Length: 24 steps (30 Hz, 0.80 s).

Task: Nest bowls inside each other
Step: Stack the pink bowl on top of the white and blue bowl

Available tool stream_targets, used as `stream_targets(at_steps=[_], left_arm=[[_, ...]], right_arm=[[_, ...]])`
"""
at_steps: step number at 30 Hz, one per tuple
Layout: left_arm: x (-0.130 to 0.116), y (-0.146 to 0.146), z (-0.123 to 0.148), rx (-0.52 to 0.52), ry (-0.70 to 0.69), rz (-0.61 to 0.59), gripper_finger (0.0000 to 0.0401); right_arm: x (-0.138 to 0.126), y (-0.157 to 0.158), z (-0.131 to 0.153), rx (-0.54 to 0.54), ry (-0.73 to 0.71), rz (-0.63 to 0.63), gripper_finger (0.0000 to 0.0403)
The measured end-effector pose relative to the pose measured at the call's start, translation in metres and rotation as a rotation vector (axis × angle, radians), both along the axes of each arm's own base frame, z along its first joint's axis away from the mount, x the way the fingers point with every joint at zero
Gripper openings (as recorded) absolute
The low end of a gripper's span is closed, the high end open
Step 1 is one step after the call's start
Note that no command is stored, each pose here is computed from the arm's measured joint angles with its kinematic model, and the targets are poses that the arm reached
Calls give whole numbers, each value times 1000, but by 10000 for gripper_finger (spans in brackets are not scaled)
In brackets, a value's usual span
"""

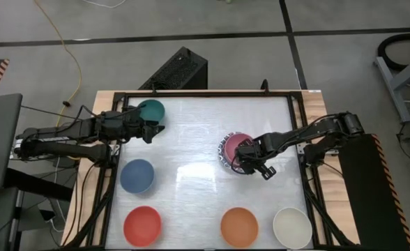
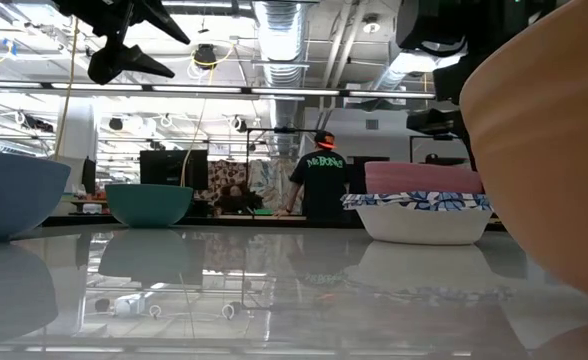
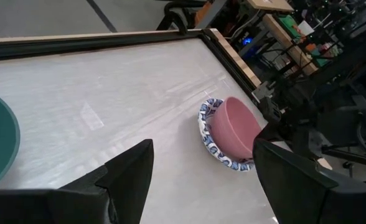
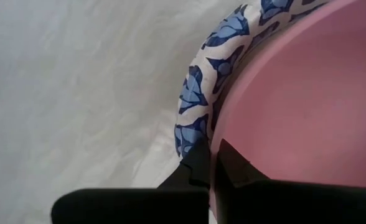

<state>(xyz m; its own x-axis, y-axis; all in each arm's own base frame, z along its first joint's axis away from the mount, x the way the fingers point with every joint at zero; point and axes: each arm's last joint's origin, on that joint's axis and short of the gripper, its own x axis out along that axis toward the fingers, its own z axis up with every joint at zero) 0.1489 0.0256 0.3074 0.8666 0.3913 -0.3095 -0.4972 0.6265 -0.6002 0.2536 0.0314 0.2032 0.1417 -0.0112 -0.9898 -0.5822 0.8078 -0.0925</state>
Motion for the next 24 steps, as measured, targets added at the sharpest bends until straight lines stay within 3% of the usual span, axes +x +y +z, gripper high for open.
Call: stream_targets(at_steps=[24], left_arm=[[0,0,0,0,1,0,263]], right_arm=[[1,-7,0,88,9,-33,9]])
